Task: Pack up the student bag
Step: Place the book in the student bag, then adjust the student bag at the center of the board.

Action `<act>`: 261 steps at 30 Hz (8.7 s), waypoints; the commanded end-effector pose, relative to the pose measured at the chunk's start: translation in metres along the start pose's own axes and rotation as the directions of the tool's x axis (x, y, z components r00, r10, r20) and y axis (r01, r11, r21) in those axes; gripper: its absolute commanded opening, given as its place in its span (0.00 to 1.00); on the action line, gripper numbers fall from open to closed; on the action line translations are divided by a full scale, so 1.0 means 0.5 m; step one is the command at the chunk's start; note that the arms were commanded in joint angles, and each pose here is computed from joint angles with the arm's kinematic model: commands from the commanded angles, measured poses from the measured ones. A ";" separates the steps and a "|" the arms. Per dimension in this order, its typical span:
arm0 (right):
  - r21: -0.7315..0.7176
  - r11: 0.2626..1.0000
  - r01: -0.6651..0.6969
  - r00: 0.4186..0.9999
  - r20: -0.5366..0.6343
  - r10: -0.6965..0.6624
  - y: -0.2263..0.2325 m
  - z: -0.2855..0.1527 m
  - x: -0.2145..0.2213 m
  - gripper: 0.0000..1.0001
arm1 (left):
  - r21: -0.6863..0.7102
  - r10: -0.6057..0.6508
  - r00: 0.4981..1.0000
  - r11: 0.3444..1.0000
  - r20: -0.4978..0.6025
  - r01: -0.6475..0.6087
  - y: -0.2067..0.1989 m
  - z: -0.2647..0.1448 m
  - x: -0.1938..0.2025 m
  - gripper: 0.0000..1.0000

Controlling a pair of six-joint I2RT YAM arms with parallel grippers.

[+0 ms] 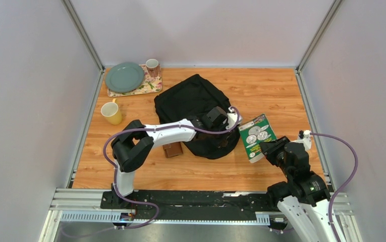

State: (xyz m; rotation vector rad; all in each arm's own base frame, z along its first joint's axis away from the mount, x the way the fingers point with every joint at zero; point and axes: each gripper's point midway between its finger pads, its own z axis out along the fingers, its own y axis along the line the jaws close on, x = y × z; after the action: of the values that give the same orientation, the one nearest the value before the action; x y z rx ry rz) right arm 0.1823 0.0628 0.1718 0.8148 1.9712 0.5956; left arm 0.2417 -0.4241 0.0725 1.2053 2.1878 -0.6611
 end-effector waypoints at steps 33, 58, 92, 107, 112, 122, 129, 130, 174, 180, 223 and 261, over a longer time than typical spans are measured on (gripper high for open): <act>-0.121 0.993 -0.016 0.998 0.057 0.023 0.063 -0.011 -0.036 0.08 | 0.098 -0.068 0.998 0.993 0.002 0.067 -0.005 -0.015 0.005 0.26; -0.118 0.993 -0.019 0.998 0.064 0.027 0.055 -0.016 -0.036 0.11 | 0.058 -0.012 0.999 0.998 -0.031 0.014 -0.013 0.004 0.005 0.00; -0.437 0.828 -0.353 0.884 -0.445 0.142 0.242 0.011 0.105 0.00 | -0.129 0.078 0.869 0.991 0.489 -0.016 0.035 -0.368 -0.300 0.00; -0.463 0.778 -0.425 0.845 -0.510 0.158 0.323 0.091 0.111 0.00 | -0.079 0.055 0.858 0.997 0.510 -0.018 0.006 -0.382 -0.301 0.00; -0.456 0.786 -0.417 0.863 -0.470 0.185 0.345 0.139 0.131 0.00 | -0.066 0.049 0.856 0.998 0.515 -0.017 -0.003 -0.389 -0.303 0.00; -0.497 0.733 -0.464 0.881 -0.345 0.324 0.430 0.256 0.121 0.00 | -0.038 0.016 0.843 0.999 0.538 0.005 -0.018 -0.415 -0.300 0.00; -0.379 0.780 -0.497 0.868 -0.226 0.442 0.399 0.371 0.161 0.11 | -0.039 -0.005 0.851 0.999 0.524 0.030 -0.013 -0.403 -0.272 0.00; -0.376 0.782 -0.497 0.867 -0.240 0.436 0.405 0.376 0.174 0.18 | -0.047 -0.007 0.852 0.998 0.524 0.037 -0.009 -0.400 -0.269 0.00; -0.252 0.949 -0.188 0.955 -0.274 0.117 0.247 0.326 0.259 0.56 | -0.098 -0.065 0.896 0.988 0.440 0.120 0.042 -0.339 -0.177 0.00; -0.107 0.994 0.001 0.990 -0.140 -0.016 0.139 0.237 0.177 0.61 | -0.047 -0.102 0.896 0.990 0.433 0.135 0.031 -0.316 -0.171 0.00; -0.019 0.989 0.149 0.928 -0.342 -0.147 0.042 0.186 0.175 0.00 | 0.148 -0.204 0.929 0.975 0.310 0.165 -0.009 -0.171 -0.155 0.00; -0.166 0.980 0.109 0.887 -0.430 -0.171 0.060 0.134 0.215 0.00 | 0.186 -0.026 0.927 0.981 0.373 -0.048 -0.040 -0.066 -0.132 0.00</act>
State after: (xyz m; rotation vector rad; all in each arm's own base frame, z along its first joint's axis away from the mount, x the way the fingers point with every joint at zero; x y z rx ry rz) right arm 0.2137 0.1618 0.0974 0.5118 2.3404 0.8241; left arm 0.2284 -0.4247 0.1052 1.0455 2.0647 -0.9983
